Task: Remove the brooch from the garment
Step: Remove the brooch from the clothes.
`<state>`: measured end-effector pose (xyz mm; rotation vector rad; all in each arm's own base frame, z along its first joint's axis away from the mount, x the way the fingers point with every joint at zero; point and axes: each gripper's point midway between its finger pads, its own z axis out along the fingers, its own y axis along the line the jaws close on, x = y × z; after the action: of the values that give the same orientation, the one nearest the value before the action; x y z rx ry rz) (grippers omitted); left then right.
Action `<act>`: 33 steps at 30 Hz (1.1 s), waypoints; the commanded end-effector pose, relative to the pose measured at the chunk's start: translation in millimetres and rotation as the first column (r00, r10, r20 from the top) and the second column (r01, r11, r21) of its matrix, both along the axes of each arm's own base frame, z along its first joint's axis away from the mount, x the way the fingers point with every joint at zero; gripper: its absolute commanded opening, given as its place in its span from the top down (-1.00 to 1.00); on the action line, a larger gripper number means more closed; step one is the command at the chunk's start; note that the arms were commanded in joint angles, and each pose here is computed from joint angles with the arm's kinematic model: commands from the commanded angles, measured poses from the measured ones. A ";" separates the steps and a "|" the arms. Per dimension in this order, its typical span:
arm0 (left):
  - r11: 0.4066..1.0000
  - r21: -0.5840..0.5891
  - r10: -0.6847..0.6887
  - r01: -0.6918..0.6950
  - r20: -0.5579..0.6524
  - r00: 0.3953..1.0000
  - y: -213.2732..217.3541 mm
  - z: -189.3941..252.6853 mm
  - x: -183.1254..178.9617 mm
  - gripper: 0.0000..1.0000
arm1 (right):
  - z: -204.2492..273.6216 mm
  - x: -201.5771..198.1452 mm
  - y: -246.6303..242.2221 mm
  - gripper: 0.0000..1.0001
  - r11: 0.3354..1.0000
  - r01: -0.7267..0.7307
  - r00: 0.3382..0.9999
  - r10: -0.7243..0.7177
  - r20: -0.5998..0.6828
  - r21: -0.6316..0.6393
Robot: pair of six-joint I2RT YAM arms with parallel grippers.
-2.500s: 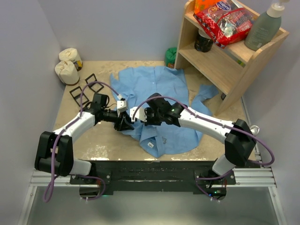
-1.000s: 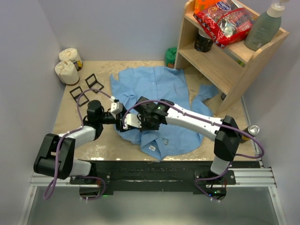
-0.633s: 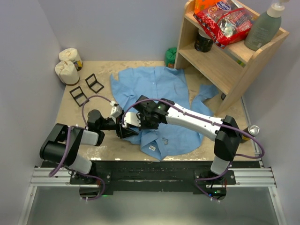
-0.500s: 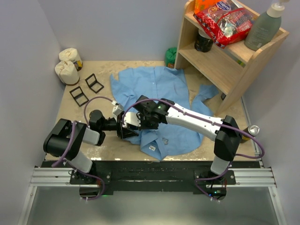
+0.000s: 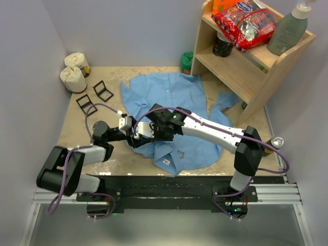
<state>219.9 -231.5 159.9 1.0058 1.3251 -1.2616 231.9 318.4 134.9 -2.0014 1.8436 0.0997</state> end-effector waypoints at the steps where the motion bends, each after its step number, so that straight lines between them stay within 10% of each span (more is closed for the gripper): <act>1: 0.996 0.038 0.065 -0.085 0.368 0.928 -1.0 21.4 20.6 -0.17 | 23.2 4.5 11.4 1.00 0.996 0.003 1.000 -0.005 0.028 0.085; 33: 0.997 -0.071 0.050 -0.032 0.267 0.962 -6.6 17.6 3.4 -0.16 | 40.9 3.8 14.3 1.00 0.982 0.021 0.999 -0.015 -0.035 0.186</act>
<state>221.2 -239.5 131.4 1.0352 1.3275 -1.1909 232.4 312.3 134.4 -1.9679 1.9063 0.1919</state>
